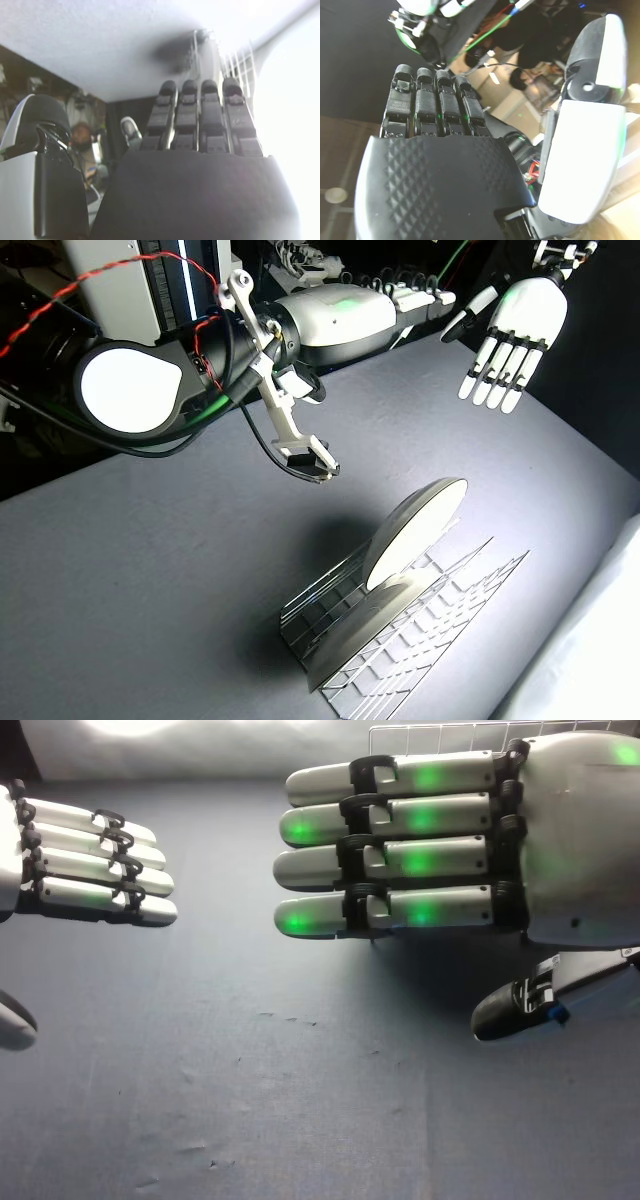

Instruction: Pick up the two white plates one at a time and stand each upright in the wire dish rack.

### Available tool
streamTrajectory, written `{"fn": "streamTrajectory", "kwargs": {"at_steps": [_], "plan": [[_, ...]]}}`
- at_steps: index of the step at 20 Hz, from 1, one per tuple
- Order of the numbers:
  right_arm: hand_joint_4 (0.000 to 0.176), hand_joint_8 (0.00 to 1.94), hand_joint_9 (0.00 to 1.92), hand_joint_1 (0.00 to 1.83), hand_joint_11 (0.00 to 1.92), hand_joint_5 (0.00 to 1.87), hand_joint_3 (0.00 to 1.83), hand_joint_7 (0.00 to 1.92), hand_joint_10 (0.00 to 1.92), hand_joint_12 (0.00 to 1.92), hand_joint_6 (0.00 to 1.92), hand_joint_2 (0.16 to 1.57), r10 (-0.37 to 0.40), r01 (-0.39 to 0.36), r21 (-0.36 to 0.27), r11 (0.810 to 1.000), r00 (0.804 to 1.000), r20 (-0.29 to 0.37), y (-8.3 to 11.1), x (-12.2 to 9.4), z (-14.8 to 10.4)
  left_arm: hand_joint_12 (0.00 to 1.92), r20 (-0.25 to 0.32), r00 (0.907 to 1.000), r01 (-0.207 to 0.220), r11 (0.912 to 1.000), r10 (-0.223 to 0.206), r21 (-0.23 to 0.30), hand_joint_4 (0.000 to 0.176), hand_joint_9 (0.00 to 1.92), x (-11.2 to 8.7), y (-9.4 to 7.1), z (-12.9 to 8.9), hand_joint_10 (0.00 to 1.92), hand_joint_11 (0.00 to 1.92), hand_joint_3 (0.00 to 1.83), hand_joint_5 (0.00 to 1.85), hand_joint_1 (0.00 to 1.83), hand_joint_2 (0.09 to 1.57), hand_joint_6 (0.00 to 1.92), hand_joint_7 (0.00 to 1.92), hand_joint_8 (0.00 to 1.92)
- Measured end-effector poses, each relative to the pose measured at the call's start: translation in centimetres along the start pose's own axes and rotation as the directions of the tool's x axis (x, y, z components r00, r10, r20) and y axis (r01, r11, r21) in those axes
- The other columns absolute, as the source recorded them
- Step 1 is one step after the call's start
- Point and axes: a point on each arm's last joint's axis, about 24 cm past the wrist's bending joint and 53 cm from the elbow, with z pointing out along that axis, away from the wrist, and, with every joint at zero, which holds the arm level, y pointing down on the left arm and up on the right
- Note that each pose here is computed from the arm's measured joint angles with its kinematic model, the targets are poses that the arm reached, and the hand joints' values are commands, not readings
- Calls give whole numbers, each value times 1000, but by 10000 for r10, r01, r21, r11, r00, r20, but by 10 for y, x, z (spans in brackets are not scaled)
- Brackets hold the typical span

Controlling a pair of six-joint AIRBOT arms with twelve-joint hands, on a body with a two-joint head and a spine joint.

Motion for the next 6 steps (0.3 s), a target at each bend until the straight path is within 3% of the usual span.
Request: {"fn": "streamTrajectory", "kwargs": {"at_steps": [6], "plan": [[0,0,0,954,0,0,13,0,0,0,0,844,-67,67,27,10000,9996,-268,3,6,-11,0,-126,9999,-29,10000,29,9,0,0,3,2,-5,0,0,3,0,0,1109,0,0,0]]}}
